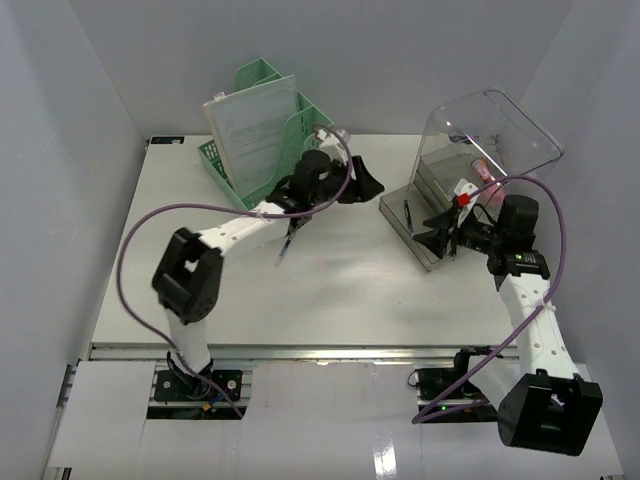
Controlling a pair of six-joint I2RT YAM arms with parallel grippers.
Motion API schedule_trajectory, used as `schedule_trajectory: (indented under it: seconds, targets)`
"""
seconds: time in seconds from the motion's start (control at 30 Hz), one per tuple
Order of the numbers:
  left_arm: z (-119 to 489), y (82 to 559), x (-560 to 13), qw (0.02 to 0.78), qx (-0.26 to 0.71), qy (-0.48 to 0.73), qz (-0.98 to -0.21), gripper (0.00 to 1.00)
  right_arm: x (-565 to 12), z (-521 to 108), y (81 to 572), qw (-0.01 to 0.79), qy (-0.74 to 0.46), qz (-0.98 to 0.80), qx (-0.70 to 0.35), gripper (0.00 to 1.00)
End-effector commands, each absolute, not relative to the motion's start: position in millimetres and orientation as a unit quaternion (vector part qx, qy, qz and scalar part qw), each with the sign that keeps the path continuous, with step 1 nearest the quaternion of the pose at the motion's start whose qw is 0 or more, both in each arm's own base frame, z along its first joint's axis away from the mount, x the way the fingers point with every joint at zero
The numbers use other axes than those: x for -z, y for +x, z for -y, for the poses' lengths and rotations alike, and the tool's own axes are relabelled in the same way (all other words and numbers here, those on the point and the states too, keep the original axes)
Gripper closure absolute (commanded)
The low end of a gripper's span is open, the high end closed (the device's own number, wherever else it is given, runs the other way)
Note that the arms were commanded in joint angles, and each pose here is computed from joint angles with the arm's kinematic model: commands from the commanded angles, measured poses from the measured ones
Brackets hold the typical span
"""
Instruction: Organize the desk
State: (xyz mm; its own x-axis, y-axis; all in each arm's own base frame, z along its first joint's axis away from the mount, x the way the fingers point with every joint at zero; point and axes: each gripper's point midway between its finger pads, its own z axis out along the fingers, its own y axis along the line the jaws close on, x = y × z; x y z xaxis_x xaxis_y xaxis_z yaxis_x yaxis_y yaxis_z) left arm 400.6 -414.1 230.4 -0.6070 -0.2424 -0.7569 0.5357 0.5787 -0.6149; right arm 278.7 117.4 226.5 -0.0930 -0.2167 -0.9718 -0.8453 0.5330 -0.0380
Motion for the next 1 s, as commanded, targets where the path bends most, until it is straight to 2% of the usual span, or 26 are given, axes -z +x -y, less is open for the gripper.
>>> schedule_trajectory:
  seconds: [0.0, 0.1, 0.27, 0.37, 0.5, 0.6, 0.67, 0.77, 0.97]
  targets:
    - [308.2, 346.8, -267.6, 0.545, 0.309, 0.200, -0.753, 0.13, -229.0, -172.7, 266.5, 0.503, -0.459, -0.665, -0.306, 0.39]
    - [241.0, 316.4, -268.6, 0.582, 0.226, 0.197, -0.756, 0.06, -218.1, -211.9, 265.8, 0.451, -0.491, -0.676, -0.313, 0.39]
    - [160.8, 278.8, -280.7, 0.643, 0.126, 0.173, -0.736, 0.04, -180.0, -284.4, 270.6, 0.342, -0.518, -0.724, -0.302, 0.38]
    - [121.5, 258.4, -286.4, 0.678, 0.085, 0.142, -0.717, 0.02, -159.0, -333.0, 279.1, 0.314, -0.509, -0.758, -0.261, 0.35]
    - [78.7, 232.4, -285.5, 0.706, 0.060, 0.083, -0.700, 0.02, -136.6, -386.6, 307.1, 0.330, -0.406, -0.831, -0.187, 0.31]
    - [52.5, 213.7, -297.6, 0.739, 0.065, 0.030, -0.670, 0.02, -111.5, -413.6, 319.8, 0.328, -0.332, -0.867, -0.172, 0.26]
    - [34.9, 202.9, -308.8, 0.758, 0.072, -0.018, -0.648, 0.02, -117.8, -435.5, 335.7, 0.336, -0.287, -0.877, -0.187, 0.24]
    - [33.6, 196.9, -314.2, 0.773, 0.088, -0.021, -0.628, 0.02, -92.3, -446.6, 347.9, 0.329, -0.254, -0.894, -0.167, 0.23]
    - [47.2, 207.0, -304.0, 0.757, 0.082, 0.010, -0.649, 0.02, -66.3, -445.6, 361.7, 0.335, -0.212, -0.909, -0.131, 0.26]
